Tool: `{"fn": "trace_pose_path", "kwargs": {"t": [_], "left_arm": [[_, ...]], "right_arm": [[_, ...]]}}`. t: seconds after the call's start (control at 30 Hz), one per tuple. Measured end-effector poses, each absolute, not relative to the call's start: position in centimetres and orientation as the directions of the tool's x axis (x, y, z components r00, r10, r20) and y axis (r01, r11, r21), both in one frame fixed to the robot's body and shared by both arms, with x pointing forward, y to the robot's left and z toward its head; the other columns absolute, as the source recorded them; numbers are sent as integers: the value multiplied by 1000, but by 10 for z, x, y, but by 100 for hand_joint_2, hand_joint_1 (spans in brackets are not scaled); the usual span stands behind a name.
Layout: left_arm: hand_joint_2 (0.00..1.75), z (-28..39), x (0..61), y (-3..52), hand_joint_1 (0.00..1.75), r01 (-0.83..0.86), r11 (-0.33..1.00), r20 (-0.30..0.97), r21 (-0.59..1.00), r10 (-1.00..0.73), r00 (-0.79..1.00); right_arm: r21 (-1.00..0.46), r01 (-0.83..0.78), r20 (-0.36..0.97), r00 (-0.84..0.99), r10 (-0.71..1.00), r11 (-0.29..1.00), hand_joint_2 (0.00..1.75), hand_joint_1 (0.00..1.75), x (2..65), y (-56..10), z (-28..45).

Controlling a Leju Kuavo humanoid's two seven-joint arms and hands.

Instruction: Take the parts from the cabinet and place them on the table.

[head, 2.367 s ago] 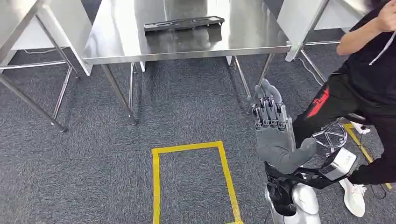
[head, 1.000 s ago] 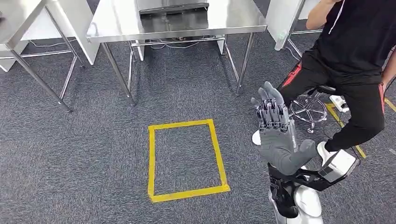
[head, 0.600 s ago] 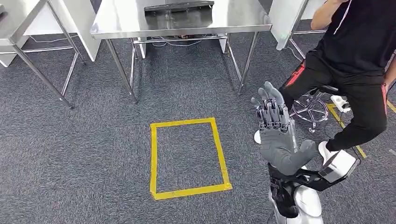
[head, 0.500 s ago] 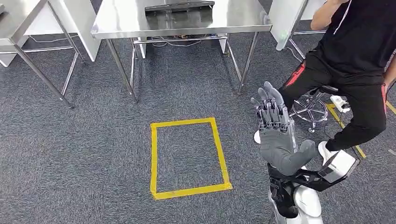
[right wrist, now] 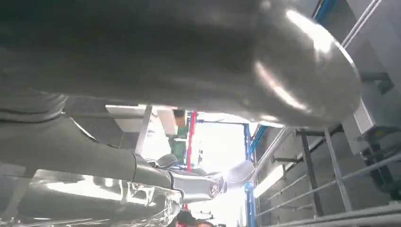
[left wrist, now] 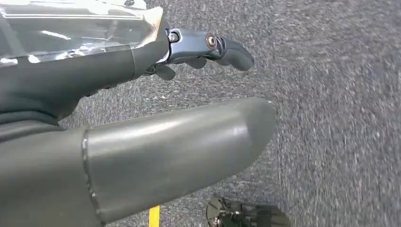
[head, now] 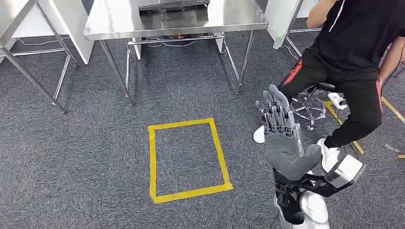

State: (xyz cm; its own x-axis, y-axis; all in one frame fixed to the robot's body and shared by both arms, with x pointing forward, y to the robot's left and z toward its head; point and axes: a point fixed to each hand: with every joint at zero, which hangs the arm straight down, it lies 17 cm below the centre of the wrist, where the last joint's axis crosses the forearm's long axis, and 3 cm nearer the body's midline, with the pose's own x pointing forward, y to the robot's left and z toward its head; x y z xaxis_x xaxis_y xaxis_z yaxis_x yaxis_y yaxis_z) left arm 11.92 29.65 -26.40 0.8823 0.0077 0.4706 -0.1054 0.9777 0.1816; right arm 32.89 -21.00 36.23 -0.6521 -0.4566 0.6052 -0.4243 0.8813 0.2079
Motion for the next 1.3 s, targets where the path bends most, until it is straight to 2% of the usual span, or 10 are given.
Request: {"fn": "trace_pose_path", "kwargs": {"t": [1.3], "left_arm": [[0, -264, 120, 289, 0, -92, 979, 470, 181, -4, 883]], "right_arm": [[220, -411, 611, -650, -453, 885, 0, 0, 324, -215, 357]]}}
